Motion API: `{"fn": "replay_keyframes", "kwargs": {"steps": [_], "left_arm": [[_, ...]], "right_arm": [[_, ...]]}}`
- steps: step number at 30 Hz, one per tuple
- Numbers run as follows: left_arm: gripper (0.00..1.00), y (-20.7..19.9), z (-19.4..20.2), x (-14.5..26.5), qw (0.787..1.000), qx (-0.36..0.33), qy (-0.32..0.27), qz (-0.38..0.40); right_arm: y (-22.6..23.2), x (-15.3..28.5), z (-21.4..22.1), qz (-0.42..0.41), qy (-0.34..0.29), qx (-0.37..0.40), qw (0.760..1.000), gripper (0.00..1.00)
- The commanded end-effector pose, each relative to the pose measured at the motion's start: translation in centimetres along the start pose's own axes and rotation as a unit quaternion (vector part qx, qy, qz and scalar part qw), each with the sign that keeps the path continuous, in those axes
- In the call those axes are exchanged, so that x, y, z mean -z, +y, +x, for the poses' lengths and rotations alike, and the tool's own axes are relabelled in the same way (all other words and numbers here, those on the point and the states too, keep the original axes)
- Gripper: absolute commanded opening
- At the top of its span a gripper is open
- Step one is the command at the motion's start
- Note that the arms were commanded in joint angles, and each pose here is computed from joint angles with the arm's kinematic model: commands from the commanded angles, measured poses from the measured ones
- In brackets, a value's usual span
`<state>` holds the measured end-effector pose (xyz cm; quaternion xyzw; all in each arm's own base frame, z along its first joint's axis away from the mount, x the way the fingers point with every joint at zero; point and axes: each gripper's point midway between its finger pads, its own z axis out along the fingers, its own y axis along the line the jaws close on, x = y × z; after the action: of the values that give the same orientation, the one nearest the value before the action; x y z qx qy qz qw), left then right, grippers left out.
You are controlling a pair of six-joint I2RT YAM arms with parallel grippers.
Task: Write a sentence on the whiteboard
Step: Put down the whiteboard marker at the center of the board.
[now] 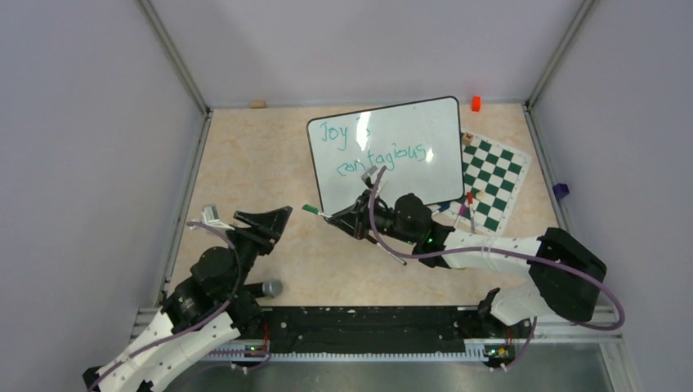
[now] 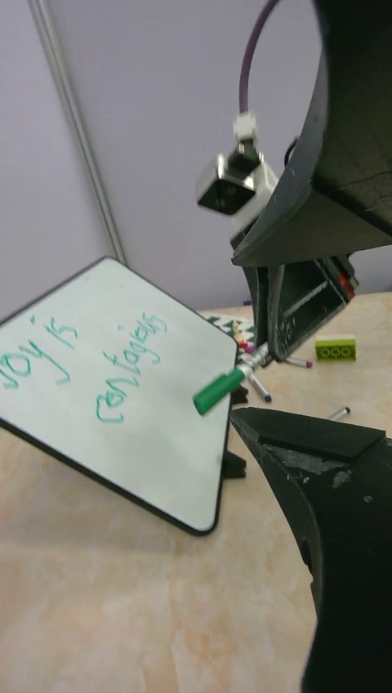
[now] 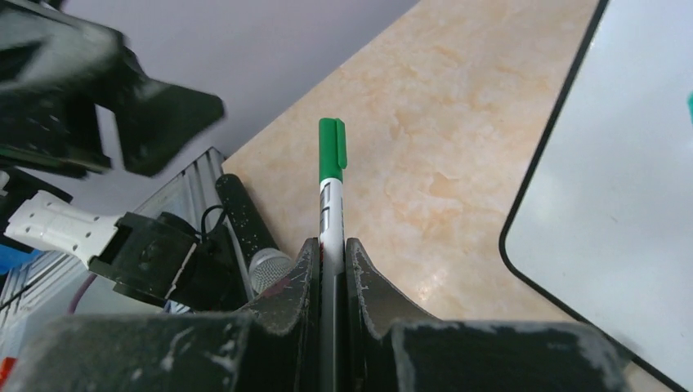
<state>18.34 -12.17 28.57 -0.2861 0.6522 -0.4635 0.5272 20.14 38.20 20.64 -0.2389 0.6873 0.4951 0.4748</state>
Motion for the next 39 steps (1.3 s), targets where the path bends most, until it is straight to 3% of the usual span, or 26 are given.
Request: {"fn": "replay_keyframes", "kwargs": {"steps": [1, 5, 10, 20, 27, 28, 31, 33, 36, 39], "left_arm": [[0.69, 4.3, 1.5, -0.9, 0.998, 0.028, -0.007, -0.062], [0.7, 4.1, 2.6, -2.3, 0.997, 0.049, -0.005, -0.061], [0.71, 4.0, 1.8, -2.7, 0.996, 0.004, -0.018, -0.084], [0.71, 6.6, 0.5, -1.3, 0.991, -0.045, -0.035, -0.122], [0.71, 7.6, 0.5, -1.0, 0.989, -0.059, -0.036, -0.132], [0.71, 7.5, 0.6, -1.1, 0.989, -0.063, -0.035, -0.132], [0.71, 7.5, 0.7, -1.2, 0.987, -0.078, -0.031, -0.134], [0.74, 7.5, 0.8, -1.3, 0.987, -0.092, -0.027, -0.133], [0.82, 6.2, 1.8, -1.7, 0.987, -0.137, 0.001, -0.088], [0.88, 4.9, 2.5, -1.9, 0.986, -0.16, 0.016, -0.04]], "right_arm": [[2.8, -2.1, -3.3, -0.032, -0.049, 0.027, 0.998, 0.0], [3.0, -2.8, -3.0, -0.021, -0.038, 0.03, 0.999, 0.0], [-0.1, -4.1, -0.8, 0.054, 0.003, 0.013, 0.998, 0.0], [-2.8, -6.7, 6.0, 0.079, 0.079, -0.045, 0.993, 0.0], [-4.0, -7.0, 7.4, 0.107, 0.103, -0.047, 0.988, 0.02], [-4.2, -7.1, 7.6, 0.112, 0.107, -0.047, 0.987, 0.07], [-4.8, -6.9, 7.9, 0.128, 0.112, -0.047, 0.984, 0.47], [-5.4, -6.4, 7.5, 0.15, 0.111, -0.042, 0.981, 0.64], [-6.1, -4.9, 6.2, 0.178, 0.104, -0.028, 0.978, 0.78], [-7.1, -2.2, 4.4, 0.201, 0.09, -0.028, 0.975, 0.81]]}}
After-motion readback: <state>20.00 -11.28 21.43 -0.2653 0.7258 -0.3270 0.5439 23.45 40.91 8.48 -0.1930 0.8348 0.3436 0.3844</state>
